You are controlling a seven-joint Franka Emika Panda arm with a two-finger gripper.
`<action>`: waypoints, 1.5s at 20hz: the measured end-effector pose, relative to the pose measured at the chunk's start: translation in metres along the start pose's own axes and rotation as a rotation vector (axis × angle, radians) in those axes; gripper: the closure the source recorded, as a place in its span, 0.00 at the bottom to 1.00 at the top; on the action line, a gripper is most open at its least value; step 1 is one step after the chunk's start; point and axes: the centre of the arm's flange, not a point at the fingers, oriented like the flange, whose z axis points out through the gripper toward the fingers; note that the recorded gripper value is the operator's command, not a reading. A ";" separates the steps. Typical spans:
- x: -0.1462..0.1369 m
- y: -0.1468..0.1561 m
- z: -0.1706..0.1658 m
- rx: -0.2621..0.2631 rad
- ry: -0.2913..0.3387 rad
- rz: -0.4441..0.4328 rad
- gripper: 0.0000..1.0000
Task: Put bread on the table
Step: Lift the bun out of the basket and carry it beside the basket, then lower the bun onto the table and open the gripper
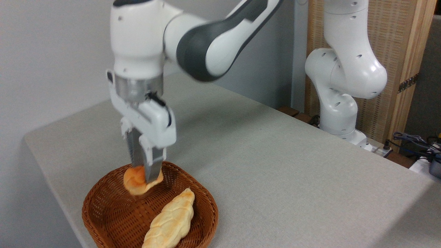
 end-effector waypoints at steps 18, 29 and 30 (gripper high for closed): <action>-0.070 0.116 0.046 -0.178 -0.225 0.276 0.00; -0.064 0.113 0.019 -0.153 -0.195 0.276 0.00; -0.062 0.110 0.003 -0.151 -0.191 0.272 0.00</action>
